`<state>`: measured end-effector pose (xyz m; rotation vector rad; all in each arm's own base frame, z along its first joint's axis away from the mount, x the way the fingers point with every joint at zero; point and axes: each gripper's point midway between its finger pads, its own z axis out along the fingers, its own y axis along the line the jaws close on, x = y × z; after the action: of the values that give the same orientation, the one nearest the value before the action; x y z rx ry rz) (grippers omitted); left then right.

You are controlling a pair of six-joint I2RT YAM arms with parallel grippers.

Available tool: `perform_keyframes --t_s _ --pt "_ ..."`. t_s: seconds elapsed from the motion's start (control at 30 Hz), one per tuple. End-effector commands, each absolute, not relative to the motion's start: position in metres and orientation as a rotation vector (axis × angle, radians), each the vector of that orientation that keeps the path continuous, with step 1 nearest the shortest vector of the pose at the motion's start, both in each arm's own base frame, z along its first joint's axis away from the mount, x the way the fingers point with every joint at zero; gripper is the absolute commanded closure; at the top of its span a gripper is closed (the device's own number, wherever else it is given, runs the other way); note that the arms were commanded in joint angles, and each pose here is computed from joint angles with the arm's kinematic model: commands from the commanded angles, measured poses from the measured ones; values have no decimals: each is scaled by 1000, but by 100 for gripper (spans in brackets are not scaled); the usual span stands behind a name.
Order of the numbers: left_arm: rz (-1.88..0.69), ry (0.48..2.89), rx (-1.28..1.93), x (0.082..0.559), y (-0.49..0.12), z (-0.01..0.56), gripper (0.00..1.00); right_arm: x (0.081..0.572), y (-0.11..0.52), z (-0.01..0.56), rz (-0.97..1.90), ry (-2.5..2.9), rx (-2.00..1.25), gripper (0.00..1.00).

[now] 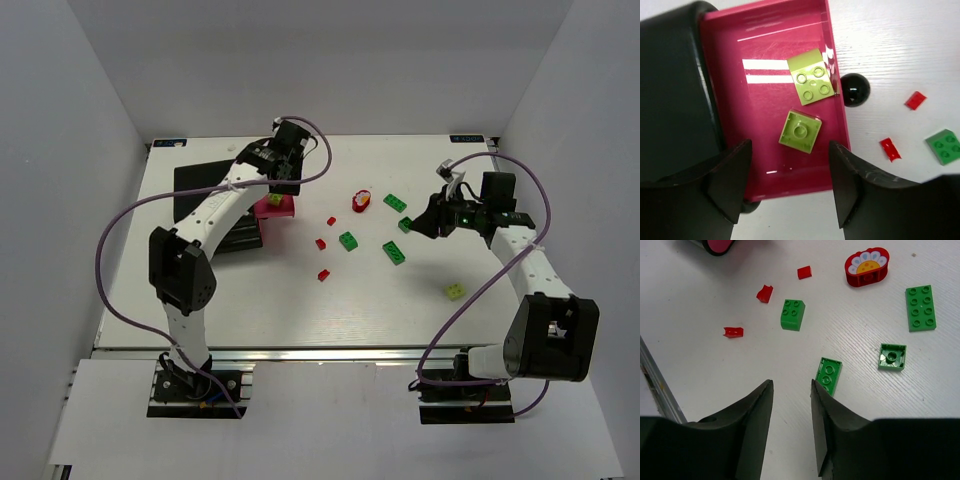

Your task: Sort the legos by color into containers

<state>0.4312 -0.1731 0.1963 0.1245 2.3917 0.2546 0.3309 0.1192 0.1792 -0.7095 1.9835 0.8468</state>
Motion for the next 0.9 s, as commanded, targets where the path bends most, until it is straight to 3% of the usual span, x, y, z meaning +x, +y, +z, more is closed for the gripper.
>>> perform_keyframes --t_s 0.0,0.03,0.1,0.17,0.2,0.23,0.3,0.4,0.63,0.67,0.7,0.73,0.77,0.8,0.83,0.87 --pt "91 2235 100 424 -177 273 28 326 129 178 888 1956 -774 57" --pt "37 2224 122 421 -183 279 29 325 130 177 894 1956 -780 58" --pt "-67 2150 159 414 -190 302 48 322 135 176 908 1946 -809 62" --pt "-218 2057 216 407 -207 324 77 323 136 175 904 1929 -834 77" --pt "-245 2066 278 399 -211 309 89 318 146 175 919 1913 -878 84" --pt "-377 1956 330 385 -222 339 100 318 145 176 898 1892 -906 93" --pt "-487 1888 444 365 -234 342 100 320 146 176 864 1880 -930 100" --pt "-644 1825 598 327 -250 319 100 333 140 177 766 1890 -915 100" --pt "-674 1689 510 297 -231 341 100 358 100 152 458 2169 -809 100" --pt "-659 1660 490 289 -222 341 99 361 87 152 376 2212 -822 96" --pt "-632 1660 462 288 -215 336 98 345 78 140 350 2287 -894 67" --pt "-613 1641 439 288 -209 336 97 339 71 137 322 2323 -911 52" --pt "-591 1671 428 286 -203 314 90 331 56 130 234 2382 -919 41" --pt "-557 1651 388 284 -193 316 85 320 46 123 184 2430 -937 20" --pt "-539 1656 369 284 -188 312 79 316 32 122 86 2458 -924 12" --pt "-508 1658 340 286 -182 315 76 311 27 118 59 2477 -921 11"
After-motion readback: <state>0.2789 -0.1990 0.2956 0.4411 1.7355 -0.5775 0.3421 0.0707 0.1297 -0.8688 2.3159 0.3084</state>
